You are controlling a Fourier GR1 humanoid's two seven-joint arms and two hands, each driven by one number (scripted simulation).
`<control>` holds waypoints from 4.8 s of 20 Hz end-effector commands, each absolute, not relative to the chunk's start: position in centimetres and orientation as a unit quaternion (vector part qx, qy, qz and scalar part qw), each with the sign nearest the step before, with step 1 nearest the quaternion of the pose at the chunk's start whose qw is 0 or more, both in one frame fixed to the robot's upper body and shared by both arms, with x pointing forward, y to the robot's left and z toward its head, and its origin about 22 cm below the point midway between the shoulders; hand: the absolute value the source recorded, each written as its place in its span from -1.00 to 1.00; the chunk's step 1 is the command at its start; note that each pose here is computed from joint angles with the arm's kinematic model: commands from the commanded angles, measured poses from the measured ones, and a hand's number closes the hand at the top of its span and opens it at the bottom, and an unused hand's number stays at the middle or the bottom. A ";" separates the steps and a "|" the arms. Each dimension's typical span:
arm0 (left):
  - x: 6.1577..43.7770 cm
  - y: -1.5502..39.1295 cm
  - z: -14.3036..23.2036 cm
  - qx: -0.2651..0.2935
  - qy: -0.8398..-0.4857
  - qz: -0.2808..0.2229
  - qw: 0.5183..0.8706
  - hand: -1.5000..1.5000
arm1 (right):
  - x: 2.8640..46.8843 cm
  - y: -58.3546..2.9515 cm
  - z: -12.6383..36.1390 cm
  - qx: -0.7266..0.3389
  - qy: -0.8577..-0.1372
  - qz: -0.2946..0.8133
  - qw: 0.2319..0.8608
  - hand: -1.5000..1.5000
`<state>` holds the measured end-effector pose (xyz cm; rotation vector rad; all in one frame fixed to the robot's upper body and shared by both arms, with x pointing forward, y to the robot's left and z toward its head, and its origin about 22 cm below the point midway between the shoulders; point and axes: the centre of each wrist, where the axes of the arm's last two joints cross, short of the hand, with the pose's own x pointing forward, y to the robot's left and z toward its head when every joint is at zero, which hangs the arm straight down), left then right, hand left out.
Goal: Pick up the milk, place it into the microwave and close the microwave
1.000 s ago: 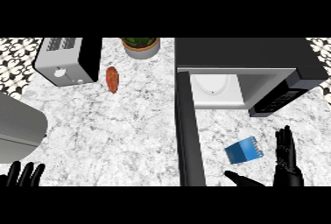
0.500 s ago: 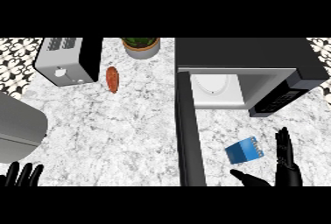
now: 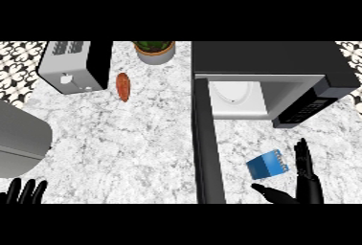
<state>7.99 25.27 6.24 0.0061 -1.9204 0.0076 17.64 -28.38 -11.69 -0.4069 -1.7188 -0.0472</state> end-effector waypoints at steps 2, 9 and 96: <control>6.5 25.9 7.6 -0.001 -0.822 0.008 0.569 -1.00 | 18.7 -28.4 -12.5 -0.139 -0.745 -0.030 0.651 -1.00; 8.8 26.5 5.5 0.005 -0.818 0.012 0.575 -1.00 | 17.7 -28.6 -15.5 -0.145 -0.751 -0.035 0.643 -1.00; 7.0 34.5 4.1 0.004 -0.808 0.016 0.589 -1.00 | 36.8 -21.9 -5.0 -0.081 -0.804 -0.004 0.589 1.00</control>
